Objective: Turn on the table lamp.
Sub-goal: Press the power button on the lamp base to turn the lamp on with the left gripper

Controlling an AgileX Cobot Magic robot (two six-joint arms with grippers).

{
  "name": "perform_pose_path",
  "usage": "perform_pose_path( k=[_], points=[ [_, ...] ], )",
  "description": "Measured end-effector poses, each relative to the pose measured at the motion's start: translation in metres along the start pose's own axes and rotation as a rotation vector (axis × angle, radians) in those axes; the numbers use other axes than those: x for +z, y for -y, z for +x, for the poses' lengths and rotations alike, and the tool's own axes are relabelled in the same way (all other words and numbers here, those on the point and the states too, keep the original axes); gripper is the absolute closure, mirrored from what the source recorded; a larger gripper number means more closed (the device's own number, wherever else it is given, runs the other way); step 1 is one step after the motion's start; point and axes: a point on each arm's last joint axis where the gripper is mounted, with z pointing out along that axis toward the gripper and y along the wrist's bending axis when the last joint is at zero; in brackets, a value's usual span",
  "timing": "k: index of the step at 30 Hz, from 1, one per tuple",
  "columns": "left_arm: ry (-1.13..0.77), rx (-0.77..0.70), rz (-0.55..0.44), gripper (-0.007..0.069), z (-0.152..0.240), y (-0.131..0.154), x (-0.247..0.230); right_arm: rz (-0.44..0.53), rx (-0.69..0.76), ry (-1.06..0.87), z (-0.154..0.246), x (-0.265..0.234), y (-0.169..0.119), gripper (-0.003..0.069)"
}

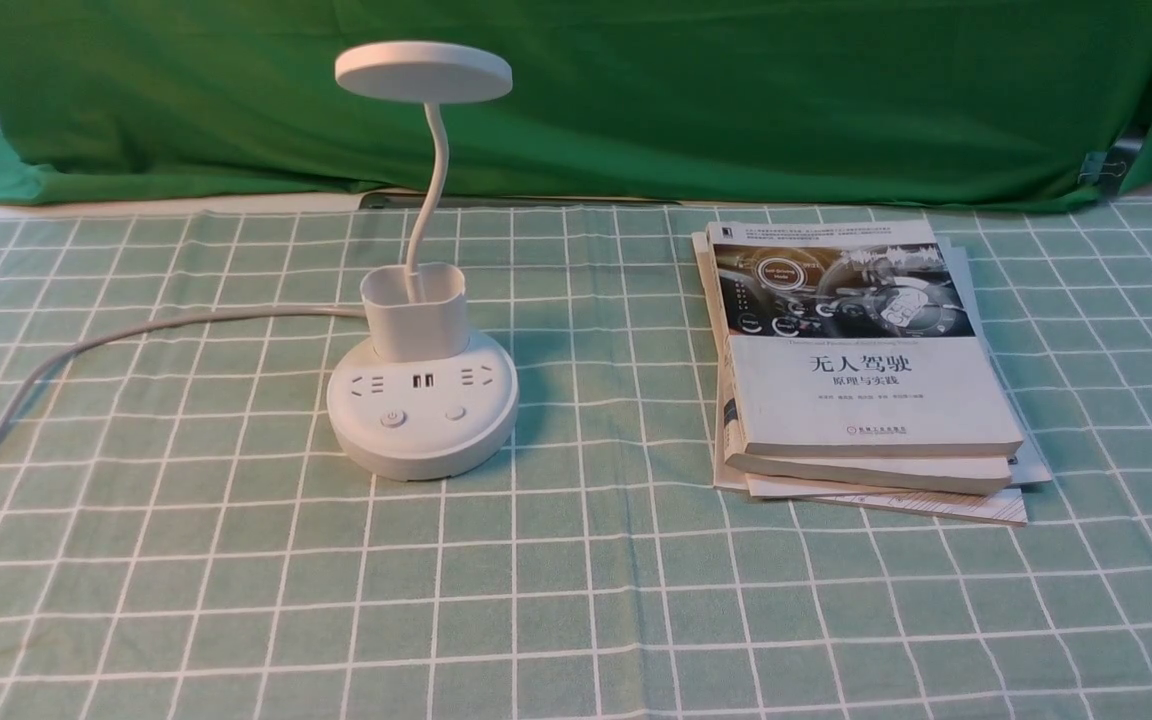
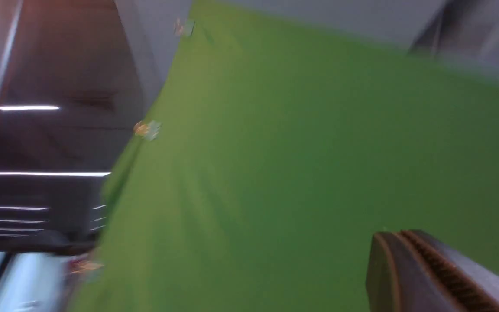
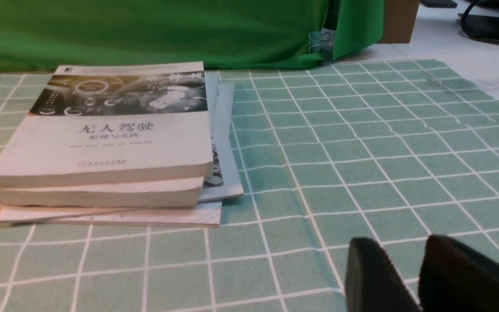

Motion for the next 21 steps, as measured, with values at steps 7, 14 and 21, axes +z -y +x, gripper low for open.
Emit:
perform_pose_path(
  k=[7,14,21],
  points=[
    [-0.113,-0.018,0.011,0.0604,-0.052,0.028,0.044,0.0,0.0,-0.001,0.0,0.0,0.0,0.042],
    [-0.566,0.233,-0.04,0.0604,-0.041,0.033,0.101,0.0,0.0,-0.001,0.0,0.0,0.0,0.042],
    [-1.203,0.043,-0.148,0.0604,0.062,0.011,0.114,0.0,0.0,-0.001,0.0,0.0,0.0,0.042]
  ],
)
